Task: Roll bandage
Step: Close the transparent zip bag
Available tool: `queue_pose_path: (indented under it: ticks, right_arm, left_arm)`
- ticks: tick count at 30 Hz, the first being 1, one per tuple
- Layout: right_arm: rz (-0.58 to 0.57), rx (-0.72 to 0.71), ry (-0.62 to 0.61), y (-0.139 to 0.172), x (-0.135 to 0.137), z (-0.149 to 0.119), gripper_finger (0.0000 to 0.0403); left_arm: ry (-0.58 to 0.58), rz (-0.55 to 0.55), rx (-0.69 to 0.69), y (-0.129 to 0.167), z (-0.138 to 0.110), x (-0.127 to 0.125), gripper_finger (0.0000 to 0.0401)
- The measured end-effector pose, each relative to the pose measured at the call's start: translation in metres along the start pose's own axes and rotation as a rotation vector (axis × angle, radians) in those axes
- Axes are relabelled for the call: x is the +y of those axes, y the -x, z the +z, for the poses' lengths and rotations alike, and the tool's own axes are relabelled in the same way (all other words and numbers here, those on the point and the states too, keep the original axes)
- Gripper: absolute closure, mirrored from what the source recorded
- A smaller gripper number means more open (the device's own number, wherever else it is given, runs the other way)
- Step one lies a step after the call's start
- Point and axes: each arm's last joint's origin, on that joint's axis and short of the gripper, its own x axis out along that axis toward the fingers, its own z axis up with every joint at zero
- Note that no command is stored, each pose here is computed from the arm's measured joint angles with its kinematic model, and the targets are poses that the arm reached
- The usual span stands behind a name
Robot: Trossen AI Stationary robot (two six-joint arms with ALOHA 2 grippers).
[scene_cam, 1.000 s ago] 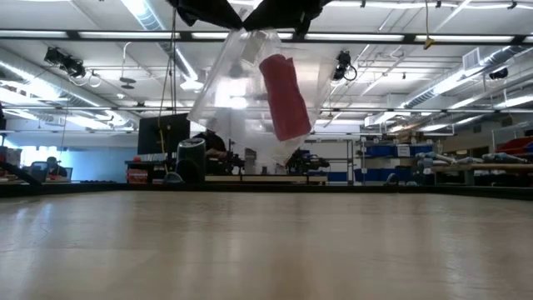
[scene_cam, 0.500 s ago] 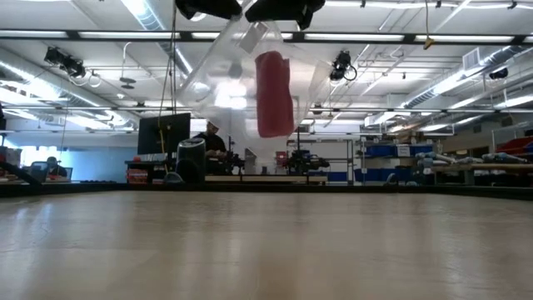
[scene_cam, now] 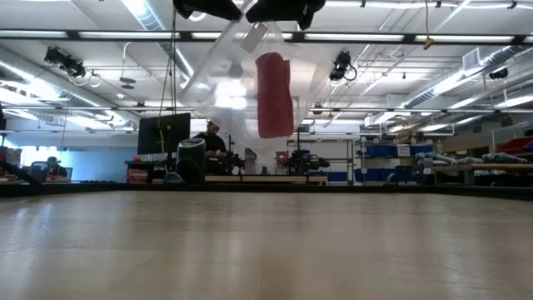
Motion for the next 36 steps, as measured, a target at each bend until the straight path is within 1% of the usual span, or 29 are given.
queue_pose_path:
  ticks: [7,9,15,19,21,27,30,33,36]
  right_arm:
    - [-0.012,0.000,0.006,0.001,-0.001,0.000,0.0403]
    - [-0.015,-0.013,0.004,0.004,-0.001,0.002,0.0403]
    - [-0.017,-0.019,0.002,0.006,-0.002,0.004,0.0403]
    - [-0.016,-0.017,0.005,0.006,-0.002,0.004,0.0403]
    - [-0.017,-0.015,0.005,0.006,-0.002,0.004,0.0403]
    - [-0.017,0.004,0.010,0.007,-0.001,0.002,0.0403]
    - [-0.016,0.006,0.011,0.007,-0.001,0.002,0.0403]
    - [-0.011,-0.003,0.025,0.007,0.001,0.003,0.0403]
    - [0.005,-0.020,0.037,0.008,0.003,0.004,0.0403]
  left_arm:
    - [0.001,0.027,0.029,-0.004,-0.010,-0.001,0.0389]
    - [-0.023,0.031,0.074,-0.005,-0.017,-0.001,0.0393]
    - [-0.014,0.058,0.124,-0.005,-0.022,0.000,0.0398]
    - [-0.001,0.062,0.096,-0.004,-0.020,-0.002,0.0396]
    - [0.007,0.061,0.069,-0.002,-0.017,-0.003,0.0387]
    - [-0.031,0.034,-0.018,0.012,-0.005,-0.003,0.0339]
    - [-0.025,-0.015,-0.063,0.021,0.001,-0.001,0.0317]
    - [-0.020,-0.062,-0.062,0.019,0.001,-0.001,0.0302]
    - [-0.006,-0.065,-0.058,0.010,0.002,0.001,0.0295]
